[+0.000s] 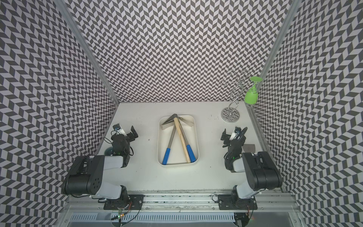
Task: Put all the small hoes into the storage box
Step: Reset both arms
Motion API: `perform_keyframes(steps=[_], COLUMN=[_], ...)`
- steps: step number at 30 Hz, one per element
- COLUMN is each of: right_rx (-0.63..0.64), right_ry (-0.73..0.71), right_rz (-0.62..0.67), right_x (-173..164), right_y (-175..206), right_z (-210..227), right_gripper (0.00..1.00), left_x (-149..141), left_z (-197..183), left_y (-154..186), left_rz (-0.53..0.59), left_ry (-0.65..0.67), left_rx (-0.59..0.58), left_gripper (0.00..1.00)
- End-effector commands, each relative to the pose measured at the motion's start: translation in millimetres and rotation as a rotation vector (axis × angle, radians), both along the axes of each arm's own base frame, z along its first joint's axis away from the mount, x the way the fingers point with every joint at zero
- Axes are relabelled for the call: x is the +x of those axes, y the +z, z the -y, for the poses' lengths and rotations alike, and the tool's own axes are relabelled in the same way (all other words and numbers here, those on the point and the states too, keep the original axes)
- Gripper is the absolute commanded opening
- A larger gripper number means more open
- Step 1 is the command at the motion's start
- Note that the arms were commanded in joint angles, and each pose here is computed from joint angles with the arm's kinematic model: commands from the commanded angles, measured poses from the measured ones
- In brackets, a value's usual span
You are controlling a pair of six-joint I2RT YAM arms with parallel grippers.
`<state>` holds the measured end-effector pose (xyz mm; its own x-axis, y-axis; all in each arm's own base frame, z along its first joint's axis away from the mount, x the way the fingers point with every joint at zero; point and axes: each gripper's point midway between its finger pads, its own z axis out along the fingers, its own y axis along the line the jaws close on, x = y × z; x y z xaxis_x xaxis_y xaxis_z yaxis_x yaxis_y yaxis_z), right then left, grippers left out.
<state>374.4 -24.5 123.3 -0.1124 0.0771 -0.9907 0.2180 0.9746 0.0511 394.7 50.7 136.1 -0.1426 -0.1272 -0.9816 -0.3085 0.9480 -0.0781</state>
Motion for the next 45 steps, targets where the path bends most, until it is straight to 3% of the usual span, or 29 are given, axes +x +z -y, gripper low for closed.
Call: perform_keyframes(steps=[1,4,6,8,42,43,45], right_rx=[-0.006,-0.006,-0.001,0.0,0.003,0.002,-0.066], right_ry=[0.037,0.039,0.035,0.032,0.034,0.044,0.255], right_rz=[0.153,0.15,0.143,0.131,0.113,0.118,0.105], right_x=[2.5,2.2,1.9,2.3,4.4,4.1,9.3], right_y=[36.3,36.4,35.2,33.0,31.1,31.4,30.4], right_z=[-6.6,-7.2,-6.5,-6.1,-6.9,-8.6,-43.7], right_gripper=[0.99,0.99,0.99,0.99,0.99,0.99,0.99], left_x=[10.2,-14.4,-25.4,-15.5,-18.1,-18.2,-18.2], left_z=[31.8,28.6,26.9,27.6,27.6,27.5,27.7], left_y=[8.7,6.5,20.7,11.6,13.6,13.5,13.8], left_rz=[0.027,0.092,0.199,0.119,0.139,0.138,0.139], left_ry=[-0.115,-0.129,-0.113,-0.103,-0.103,-0.103,-0.103], left_rx=[0.101,0.064,0.1,0.085,0.09,0.091,0.091], left_gripper=[1.0,1.0,1.0,1.0,1.0,1.0,1.0])
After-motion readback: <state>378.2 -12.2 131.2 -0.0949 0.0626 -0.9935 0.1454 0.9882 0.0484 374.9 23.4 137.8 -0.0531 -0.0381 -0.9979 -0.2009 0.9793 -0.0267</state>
